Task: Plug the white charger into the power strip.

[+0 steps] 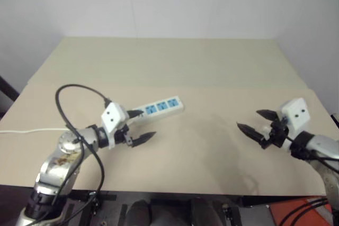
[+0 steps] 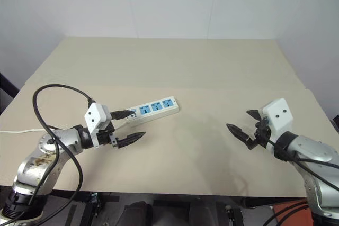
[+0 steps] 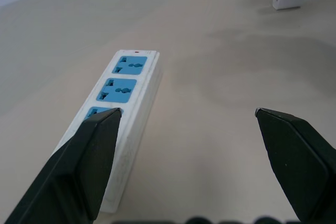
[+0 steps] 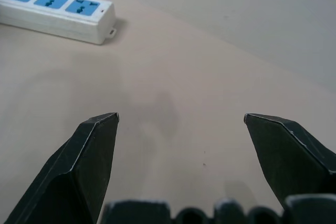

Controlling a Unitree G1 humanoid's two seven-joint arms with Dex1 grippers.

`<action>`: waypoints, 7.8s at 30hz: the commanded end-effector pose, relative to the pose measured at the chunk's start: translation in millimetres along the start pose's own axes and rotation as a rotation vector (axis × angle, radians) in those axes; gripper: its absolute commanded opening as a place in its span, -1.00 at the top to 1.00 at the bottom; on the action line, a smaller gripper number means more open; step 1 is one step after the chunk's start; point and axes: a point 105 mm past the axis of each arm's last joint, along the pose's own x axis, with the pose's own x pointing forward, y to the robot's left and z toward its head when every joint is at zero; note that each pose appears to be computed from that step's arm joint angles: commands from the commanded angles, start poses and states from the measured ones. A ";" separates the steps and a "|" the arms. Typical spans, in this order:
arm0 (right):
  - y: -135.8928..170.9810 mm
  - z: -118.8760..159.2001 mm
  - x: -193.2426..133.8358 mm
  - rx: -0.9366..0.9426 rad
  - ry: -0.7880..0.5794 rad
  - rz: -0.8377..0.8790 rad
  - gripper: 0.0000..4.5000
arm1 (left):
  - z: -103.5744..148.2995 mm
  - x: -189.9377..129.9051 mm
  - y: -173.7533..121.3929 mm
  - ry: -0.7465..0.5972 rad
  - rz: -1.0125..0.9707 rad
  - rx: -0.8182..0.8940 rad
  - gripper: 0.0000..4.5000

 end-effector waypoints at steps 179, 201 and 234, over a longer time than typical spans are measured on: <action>122.7 50.0 127.5 0.026 -0.328 0.680 0.49 | -48.1 87.5 -4.9 0.042 -0.564 0.165 -0.46; 93.6 31.7 128.6 0.014 -0.283 0.618 0.49 | -50.1 84.0 -4.8 0.049 -0.564 0.168 -0.46; 79.9 23.2 117.9 -0.028 -0.247 0.658 0.49 | -51.2 80.1 -5.6 0.058 -0.563 0.162 -0.46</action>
